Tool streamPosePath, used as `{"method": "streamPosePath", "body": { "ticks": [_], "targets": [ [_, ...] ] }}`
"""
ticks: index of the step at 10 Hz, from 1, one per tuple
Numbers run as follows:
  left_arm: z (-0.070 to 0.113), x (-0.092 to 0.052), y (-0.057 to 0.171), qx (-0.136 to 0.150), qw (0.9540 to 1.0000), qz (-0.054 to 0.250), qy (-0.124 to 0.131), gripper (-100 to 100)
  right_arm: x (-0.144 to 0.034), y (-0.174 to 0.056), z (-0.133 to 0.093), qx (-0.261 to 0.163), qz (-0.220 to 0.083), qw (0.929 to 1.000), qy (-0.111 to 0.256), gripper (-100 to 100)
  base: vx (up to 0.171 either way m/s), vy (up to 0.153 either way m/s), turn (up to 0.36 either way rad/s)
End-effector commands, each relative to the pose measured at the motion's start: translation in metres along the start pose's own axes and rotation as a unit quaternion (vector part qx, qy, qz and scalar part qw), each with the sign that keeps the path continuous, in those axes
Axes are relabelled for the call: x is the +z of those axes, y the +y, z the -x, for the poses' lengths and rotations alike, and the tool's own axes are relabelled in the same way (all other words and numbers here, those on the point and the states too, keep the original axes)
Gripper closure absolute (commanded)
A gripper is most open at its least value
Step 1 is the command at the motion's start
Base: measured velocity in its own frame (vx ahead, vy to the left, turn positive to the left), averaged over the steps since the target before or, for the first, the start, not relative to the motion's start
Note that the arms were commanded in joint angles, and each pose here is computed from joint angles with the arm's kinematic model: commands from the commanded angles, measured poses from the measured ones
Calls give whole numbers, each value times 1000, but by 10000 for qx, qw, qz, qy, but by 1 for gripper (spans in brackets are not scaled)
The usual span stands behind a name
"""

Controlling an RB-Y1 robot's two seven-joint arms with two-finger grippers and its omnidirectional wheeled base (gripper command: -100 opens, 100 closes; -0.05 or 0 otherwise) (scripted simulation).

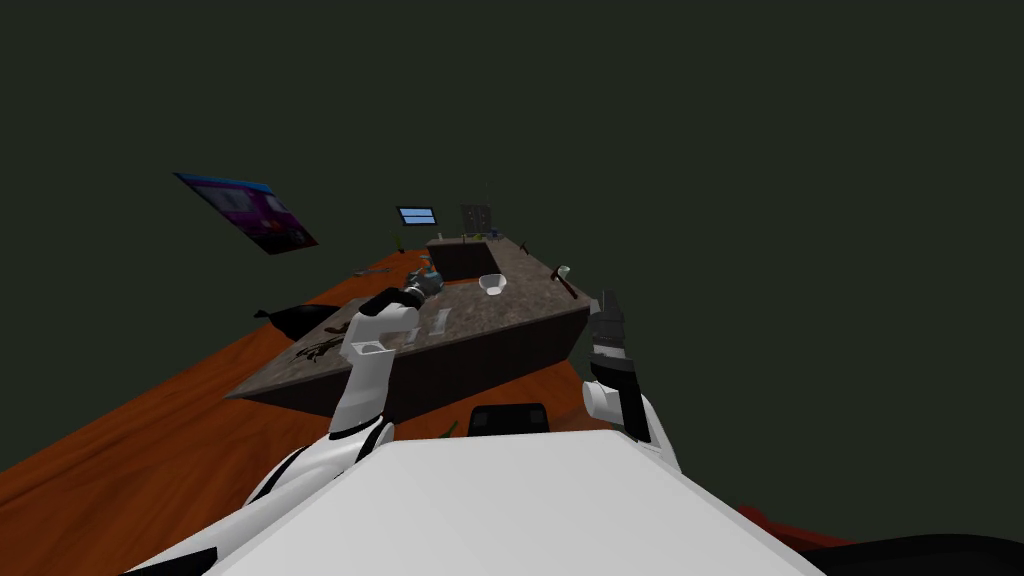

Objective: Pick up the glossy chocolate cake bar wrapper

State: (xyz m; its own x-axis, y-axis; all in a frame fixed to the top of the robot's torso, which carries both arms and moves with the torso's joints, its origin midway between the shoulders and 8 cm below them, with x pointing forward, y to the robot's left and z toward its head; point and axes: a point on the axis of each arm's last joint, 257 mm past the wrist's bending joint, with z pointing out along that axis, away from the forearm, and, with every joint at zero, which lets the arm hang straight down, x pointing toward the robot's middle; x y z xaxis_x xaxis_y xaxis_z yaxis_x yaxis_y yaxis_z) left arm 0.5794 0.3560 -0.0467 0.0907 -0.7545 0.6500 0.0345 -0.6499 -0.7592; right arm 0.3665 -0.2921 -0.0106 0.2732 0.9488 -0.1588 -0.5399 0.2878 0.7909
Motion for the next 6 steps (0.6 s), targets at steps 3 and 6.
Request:
{"method": "streamPosePath", "body": {
  "ticks": [3,6],
  "targets": [
    [25,11,10,-395,9976,333,-457,-100,0,0,0,0,0,10000,0,0,25,-6,6],
    [45,15,19,-642,9927,587,-830,-100,0,0,0,0,0,10000,0,0,31,-6,9]
  ]
}}
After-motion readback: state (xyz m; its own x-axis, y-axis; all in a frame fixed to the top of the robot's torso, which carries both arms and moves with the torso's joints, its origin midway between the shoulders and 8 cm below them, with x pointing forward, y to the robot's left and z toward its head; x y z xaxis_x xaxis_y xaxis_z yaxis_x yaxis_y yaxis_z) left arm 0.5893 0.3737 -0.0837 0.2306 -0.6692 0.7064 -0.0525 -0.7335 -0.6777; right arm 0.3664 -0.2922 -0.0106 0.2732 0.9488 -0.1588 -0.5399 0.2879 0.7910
